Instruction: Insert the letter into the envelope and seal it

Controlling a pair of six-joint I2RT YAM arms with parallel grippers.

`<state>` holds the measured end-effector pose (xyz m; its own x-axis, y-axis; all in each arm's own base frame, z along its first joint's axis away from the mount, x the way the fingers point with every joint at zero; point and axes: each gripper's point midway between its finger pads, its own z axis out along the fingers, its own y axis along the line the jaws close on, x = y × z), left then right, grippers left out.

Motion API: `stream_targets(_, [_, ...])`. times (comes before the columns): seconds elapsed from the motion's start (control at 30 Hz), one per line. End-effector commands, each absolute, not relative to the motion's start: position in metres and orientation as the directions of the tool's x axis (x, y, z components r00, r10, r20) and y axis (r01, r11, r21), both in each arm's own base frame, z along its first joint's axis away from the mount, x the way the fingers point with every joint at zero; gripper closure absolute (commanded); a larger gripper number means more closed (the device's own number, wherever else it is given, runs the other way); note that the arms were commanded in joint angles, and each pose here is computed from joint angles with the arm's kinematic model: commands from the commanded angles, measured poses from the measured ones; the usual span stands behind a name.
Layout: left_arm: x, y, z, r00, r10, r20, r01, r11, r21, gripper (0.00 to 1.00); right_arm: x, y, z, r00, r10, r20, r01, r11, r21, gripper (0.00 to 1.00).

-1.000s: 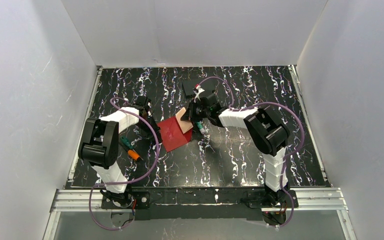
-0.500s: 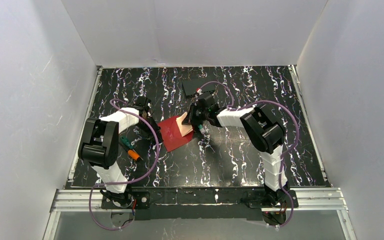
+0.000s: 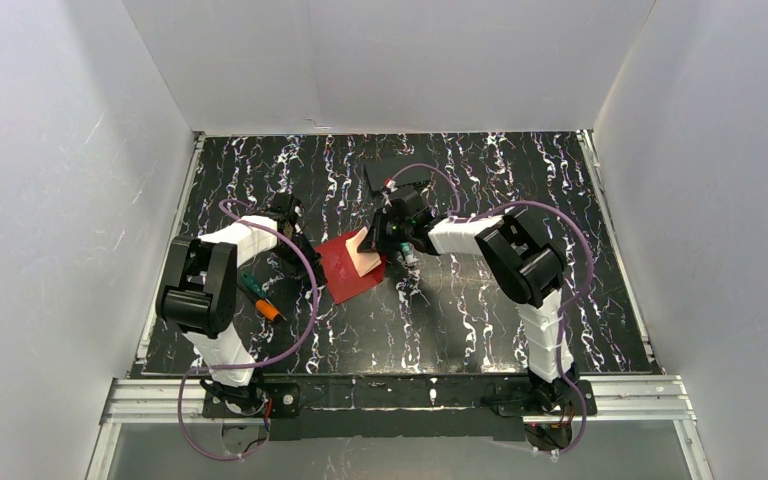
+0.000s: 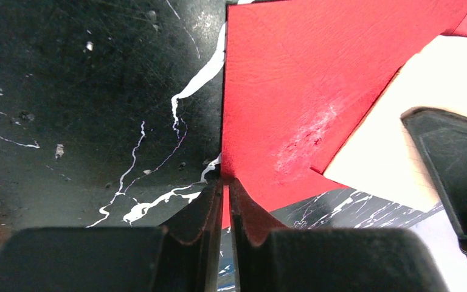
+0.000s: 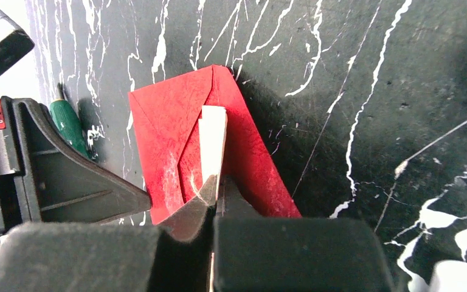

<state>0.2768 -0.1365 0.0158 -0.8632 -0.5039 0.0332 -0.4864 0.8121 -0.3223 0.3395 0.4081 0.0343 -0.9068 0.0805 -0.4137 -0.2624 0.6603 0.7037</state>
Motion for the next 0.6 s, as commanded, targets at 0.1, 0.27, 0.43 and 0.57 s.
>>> stream_targets(0.1, [0.2606,-0.1315,0.0014,-0.866,-0.496,0.063,-0.493,0.828,-0.269,0.9,0.3324,0.4221,0.0298,-0.914,0.052,-0.401,-0.279,0.637,0.719,0.99])
stream_targets(0.27, [0.2597,-0.1325,0.0018,-0.868,-0.492,0.064,-0.489,0.828,-0.276,0.86,0.3304,0.4265,0.0301,-0.918,0.052,-0.394,-0.277,0.627,0.728,0.99])
stream_targets(0.43, [0.2607,-0.1343,0.0033,-0.87,-0.49,0.06,-0.485,0.825,-0.291,0.82,0.33,0.4264,0.0336,-0.923,0.079,-0.377,-0.245,0.635,0.733,0.99])
stream_targets(0.57, [0.2621,-0.1354,0.0041,-0.87,-0.49,0.058,-0.483,0.823,-0.3,0.77,0.3278,0.4285,0.0345,-0.929,0.082,-0.362,-0.23,0.639,0.734,0.99])
